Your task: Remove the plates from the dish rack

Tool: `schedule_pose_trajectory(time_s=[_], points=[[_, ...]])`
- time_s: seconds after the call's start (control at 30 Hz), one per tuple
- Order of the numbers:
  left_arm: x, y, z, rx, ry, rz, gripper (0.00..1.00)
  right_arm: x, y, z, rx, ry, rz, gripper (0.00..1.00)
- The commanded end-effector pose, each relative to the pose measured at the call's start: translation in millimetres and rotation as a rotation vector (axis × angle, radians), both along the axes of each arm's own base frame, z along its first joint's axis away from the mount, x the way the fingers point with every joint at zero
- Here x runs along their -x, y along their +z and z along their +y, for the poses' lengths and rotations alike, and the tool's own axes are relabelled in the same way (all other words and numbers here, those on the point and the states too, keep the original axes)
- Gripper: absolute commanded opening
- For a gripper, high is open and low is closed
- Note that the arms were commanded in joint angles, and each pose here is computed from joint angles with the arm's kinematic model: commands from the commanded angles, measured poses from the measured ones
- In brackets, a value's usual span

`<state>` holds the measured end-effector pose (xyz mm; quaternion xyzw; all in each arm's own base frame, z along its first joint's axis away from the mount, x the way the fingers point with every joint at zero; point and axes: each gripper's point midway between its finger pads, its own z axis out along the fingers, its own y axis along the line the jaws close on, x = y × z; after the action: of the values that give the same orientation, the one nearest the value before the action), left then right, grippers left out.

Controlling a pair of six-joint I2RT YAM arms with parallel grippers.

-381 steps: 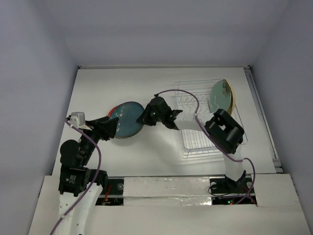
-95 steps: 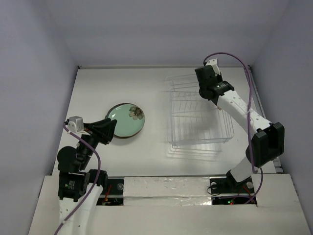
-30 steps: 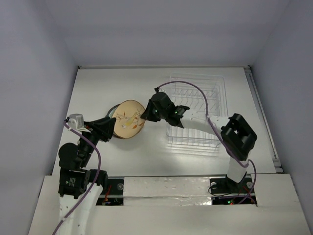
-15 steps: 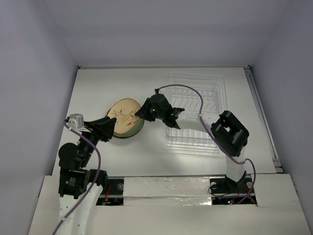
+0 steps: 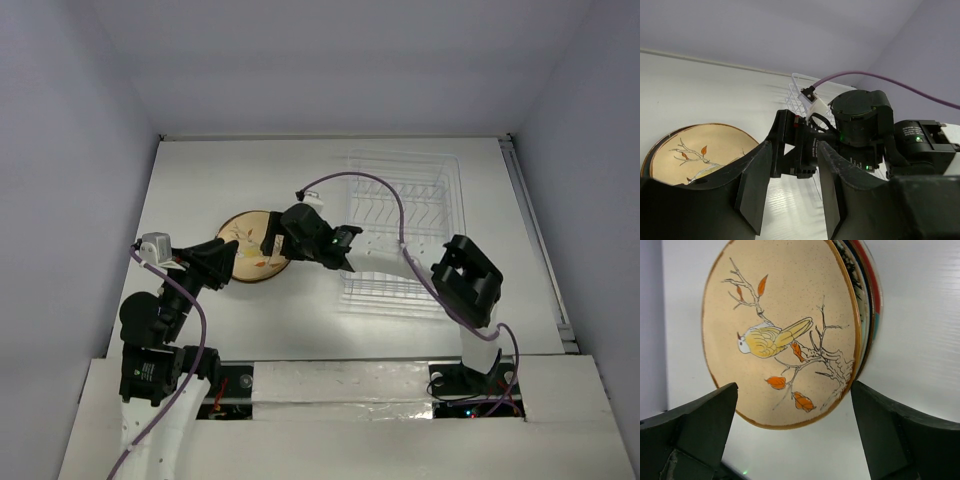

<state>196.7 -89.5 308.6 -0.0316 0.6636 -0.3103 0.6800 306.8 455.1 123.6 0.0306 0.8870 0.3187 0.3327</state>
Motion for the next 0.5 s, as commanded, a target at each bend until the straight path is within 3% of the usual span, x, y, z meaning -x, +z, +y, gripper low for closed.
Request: schedule_pose_trajectory(time_s=[0.0, 0.07, 0.17, 0.27, 0.33, 0.37, 0.4, 0.43, 0.47], points=[[0, 9, 0, 0.005, -0.003, -0.042, 0.38, -10, 22, -21, 0.166, -0.066, -0.121, 1.00], [0, 9, 0, 0.004, -0.001, -0.042, 0.41, -10, 21, -30, 0.212, -0.092, -0.143, 1.00], [0, 9, 0, 0.005, -0.002, -0.042, 0.53, -5, 24, -40, 0.235, -0.097, -0.160, 1.00], [0, 9, 0, 0.006, -0.003, -0.040, 0.70, 5, 42, -43, 0.228, -0.087, -0.207, 0.99], [0, 9, 0, 0.005, -0.002, -0.042, 0.75, 11, 73, -50, 0.189, -0.095, -0.254, 0.76], [0, 9, 0, 0.005, -0.002, -0.040, 0.80, 16, 80, -57, 0.193, -0.112, -0.277, 0.56], [0, 9, 0, 0.004, 0.000, -0.042, 0.81, 16, 95, -65, 0.171, -0.134, -0.299, 0.08], [0, 9, 1, 0.005, 0.005, -0.041, 0.82, 18, 108, -74, 0.148, -0.154, -0.318, 0.00], [-1, 8, 1, 0.006, 0.008, -0.037, 0.84, 28, 132, -95, 0.105, -0.182, -0.356, 0.00]])
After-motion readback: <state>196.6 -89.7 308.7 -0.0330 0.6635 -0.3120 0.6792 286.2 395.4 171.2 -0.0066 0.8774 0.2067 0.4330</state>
